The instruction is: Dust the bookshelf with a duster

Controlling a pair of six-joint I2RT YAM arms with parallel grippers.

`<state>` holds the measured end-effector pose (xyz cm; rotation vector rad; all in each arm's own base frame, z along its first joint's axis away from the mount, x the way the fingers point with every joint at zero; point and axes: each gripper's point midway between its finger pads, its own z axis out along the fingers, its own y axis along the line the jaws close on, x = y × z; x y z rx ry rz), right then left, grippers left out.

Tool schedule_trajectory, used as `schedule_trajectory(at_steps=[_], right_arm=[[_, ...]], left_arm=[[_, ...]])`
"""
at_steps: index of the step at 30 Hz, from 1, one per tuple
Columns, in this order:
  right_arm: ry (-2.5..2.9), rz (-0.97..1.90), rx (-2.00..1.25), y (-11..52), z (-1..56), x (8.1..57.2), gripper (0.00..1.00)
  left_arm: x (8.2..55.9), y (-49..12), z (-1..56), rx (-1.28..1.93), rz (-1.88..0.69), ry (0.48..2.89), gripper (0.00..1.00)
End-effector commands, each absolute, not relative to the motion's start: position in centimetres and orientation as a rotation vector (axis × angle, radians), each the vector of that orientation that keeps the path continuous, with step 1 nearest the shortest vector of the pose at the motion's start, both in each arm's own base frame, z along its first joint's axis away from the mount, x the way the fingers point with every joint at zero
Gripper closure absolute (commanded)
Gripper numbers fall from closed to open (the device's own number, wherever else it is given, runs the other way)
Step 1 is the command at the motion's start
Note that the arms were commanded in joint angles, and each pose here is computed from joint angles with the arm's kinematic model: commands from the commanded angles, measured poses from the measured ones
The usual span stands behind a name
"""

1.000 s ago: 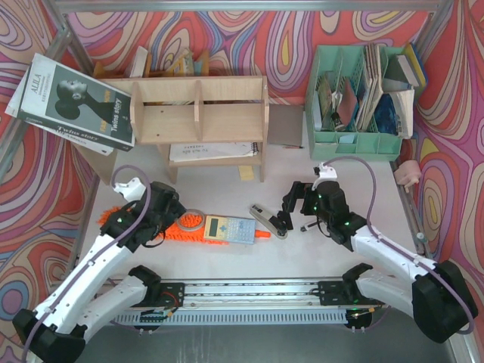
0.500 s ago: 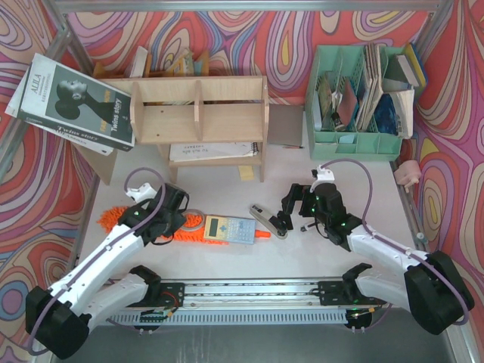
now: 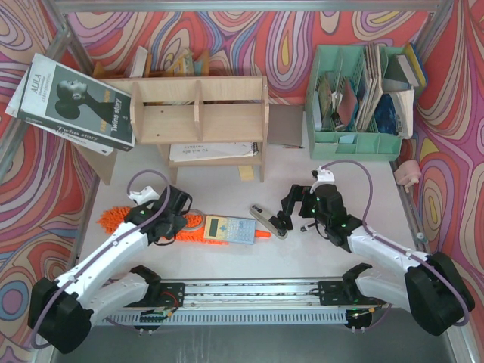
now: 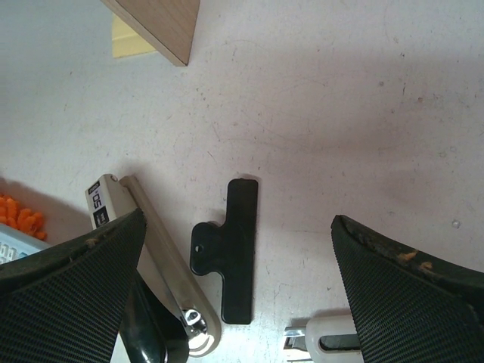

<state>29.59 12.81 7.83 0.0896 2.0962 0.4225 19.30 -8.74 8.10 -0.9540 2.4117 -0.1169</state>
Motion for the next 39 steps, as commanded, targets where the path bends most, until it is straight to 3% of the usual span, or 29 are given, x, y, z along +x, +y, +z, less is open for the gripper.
schedule_trajectory(at_steps=[1, 39], right_arm=[[2.060, 0.450, 0.092, 13.1, 8.8, 29.7, 0.02], [2.074, 0.440, 0.091, 13.1, 8.7, 29.7, 0.02]], left_arm=[[19.3, -8.3, 7.0, -0.950, -0.076, 2.409, 0.62], [19.9, -8.7, 5.3, -0.913, -0.007, 2.465, 0.69]])
